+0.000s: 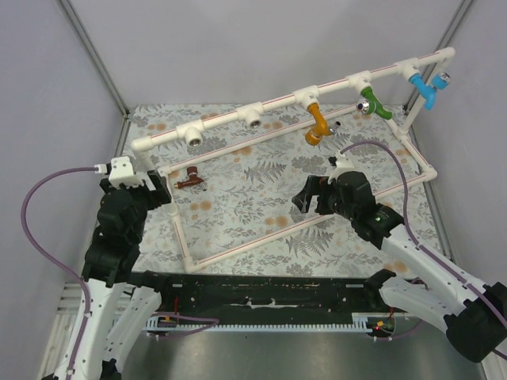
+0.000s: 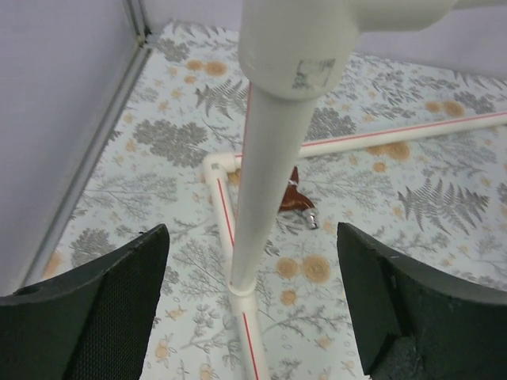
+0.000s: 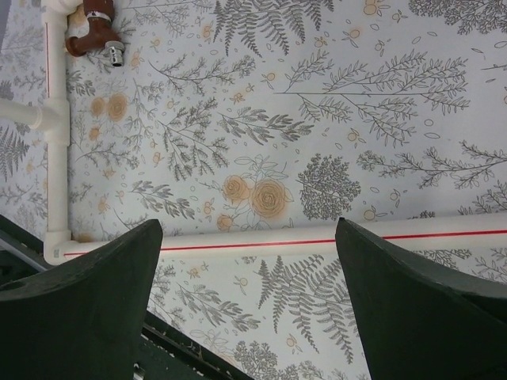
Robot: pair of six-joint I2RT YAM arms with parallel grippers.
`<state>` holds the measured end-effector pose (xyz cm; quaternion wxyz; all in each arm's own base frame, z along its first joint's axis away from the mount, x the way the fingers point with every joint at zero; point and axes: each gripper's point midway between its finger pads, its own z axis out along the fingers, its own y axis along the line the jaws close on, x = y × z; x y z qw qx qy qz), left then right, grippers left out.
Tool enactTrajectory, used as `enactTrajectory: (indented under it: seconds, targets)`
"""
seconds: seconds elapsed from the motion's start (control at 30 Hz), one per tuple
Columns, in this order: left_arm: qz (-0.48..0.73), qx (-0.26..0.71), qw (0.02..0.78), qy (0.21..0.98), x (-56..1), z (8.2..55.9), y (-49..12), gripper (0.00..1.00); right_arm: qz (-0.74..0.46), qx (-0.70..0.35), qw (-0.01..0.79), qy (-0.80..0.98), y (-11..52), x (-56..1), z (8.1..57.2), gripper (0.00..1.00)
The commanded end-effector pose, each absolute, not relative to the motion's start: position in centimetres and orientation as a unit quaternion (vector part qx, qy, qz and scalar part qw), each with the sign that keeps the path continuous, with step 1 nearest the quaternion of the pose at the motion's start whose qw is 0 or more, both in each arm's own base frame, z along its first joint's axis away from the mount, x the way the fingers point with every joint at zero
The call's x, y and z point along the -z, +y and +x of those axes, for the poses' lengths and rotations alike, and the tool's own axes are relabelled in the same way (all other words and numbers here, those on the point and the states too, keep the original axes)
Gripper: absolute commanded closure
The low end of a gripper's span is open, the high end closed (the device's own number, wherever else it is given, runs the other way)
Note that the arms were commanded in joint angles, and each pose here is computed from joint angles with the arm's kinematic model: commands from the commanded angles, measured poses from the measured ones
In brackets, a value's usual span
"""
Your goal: Install the water faucets
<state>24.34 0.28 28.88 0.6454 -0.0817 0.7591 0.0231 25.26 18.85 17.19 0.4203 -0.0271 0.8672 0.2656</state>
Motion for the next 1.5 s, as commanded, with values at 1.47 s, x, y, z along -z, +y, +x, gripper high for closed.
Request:
enactTrajectory:
  seconds: [1.47]
  targets:
    - [-0.182, 0.047, 0.605, 0.774, -25.4, 29.9, -2.3, 0.25, -0.262, -0.207, 0.512, 0.791, 51.0, -4.3, 39.5, 0.23]
